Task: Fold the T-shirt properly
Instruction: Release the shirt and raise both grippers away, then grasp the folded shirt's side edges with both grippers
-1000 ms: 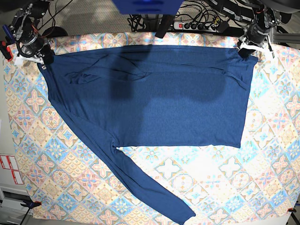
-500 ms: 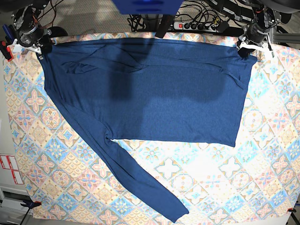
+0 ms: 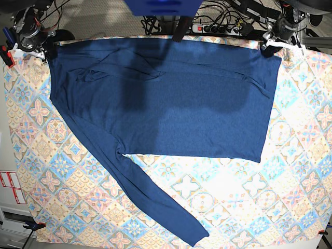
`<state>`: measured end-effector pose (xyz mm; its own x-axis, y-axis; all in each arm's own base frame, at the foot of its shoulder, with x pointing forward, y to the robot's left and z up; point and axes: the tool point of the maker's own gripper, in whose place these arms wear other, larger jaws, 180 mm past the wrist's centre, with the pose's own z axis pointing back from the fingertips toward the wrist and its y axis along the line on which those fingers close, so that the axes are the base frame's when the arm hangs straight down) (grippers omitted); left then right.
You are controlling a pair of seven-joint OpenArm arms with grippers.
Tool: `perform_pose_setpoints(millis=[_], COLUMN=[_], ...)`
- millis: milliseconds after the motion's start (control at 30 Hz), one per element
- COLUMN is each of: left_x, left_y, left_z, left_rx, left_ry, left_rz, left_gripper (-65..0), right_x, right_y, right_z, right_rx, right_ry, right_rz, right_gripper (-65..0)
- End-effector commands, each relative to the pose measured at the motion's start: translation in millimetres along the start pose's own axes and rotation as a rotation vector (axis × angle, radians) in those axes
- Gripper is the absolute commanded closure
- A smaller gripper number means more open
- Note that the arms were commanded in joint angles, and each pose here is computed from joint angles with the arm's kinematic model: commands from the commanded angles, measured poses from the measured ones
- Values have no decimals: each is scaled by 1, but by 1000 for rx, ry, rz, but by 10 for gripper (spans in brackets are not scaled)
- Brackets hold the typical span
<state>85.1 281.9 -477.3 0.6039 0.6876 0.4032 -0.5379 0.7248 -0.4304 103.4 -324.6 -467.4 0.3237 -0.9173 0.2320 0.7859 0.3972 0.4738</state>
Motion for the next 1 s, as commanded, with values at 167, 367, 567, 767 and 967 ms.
perform_pose_setpoints(millis=[167, 367, 567, 767, 967], left_x=[-19, 21, 72, 139, 195], left_y=[22, -8, -50, -92, -113], left_z=[12, 35, 47, 54, 22], left_rx=[67, 14, -60, -124, -126], left_ry=[76, -30, -171, -278, -308], left_rz=[14, -95, -175, -266, -234], left_gripper=[-154, -154, -152, -152, -152], right_x=[16, 37, 48, 69, 89], right_y=[4, -13, -8, 25, 78], right_z=[7, 22, 24, 35, 30], right_rx=[14, -11, 3, 63, 178], right_ry=[-42, -114, -144, -214, -268], right_rz=[11, -38, -48, 21, 39], right_gripper=[-131, -131, -132, -132, -132])
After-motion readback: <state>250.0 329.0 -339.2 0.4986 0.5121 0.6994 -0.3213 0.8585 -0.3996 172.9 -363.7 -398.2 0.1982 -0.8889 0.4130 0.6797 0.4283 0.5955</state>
